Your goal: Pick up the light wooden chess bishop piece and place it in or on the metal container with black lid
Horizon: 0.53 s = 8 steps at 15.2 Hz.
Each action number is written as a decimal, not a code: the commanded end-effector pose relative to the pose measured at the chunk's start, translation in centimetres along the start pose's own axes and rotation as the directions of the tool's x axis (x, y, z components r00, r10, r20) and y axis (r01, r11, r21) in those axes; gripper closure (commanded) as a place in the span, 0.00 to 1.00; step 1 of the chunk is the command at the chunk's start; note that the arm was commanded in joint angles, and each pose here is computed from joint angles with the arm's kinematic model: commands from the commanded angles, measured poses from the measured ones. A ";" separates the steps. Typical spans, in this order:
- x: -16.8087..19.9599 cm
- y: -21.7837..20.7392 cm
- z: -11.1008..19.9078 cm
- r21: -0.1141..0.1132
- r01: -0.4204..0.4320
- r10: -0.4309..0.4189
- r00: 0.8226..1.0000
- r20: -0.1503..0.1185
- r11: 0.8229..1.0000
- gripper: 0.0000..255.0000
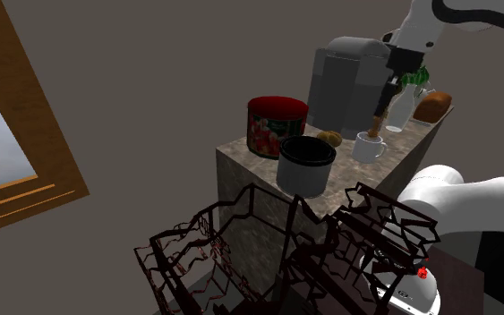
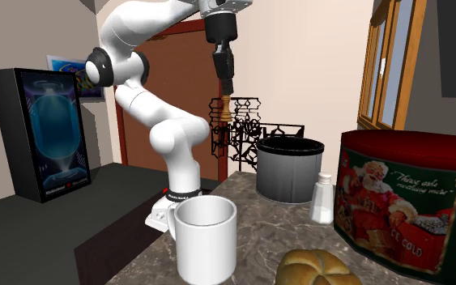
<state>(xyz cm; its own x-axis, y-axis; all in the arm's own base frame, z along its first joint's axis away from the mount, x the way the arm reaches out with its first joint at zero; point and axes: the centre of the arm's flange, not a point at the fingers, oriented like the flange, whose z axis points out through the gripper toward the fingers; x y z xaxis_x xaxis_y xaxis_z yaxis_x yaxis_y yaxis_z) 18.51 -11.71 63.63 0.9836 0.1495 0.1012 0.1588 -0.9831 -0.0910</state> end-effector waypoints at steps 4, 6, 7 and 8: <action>4.7 -2.2 -0.7 0.000 0.000 0.000 1.000 0.000 1.000 1.00; 7.1 -3.3 -0.9 0.000 0.000 0.000 1.000 0.000 1.000 1.00; 8.3 -3.9 -0.9 0.000 0.000 0.000 1.000 0.000 1.000 1.00; 9.5 -4.4 -1.0 0.000 0.000 0.000 1.000 0.000 1.000 1.00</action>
<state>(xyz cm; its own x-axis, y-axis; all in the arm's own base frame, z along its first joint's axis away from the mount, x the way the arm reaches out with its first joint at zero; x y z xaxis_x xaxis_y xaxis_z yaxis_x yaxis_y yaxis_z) 25.94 -6.90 65.99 0.9836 0.1498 0.1008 0.1590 -0.9832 -0.0902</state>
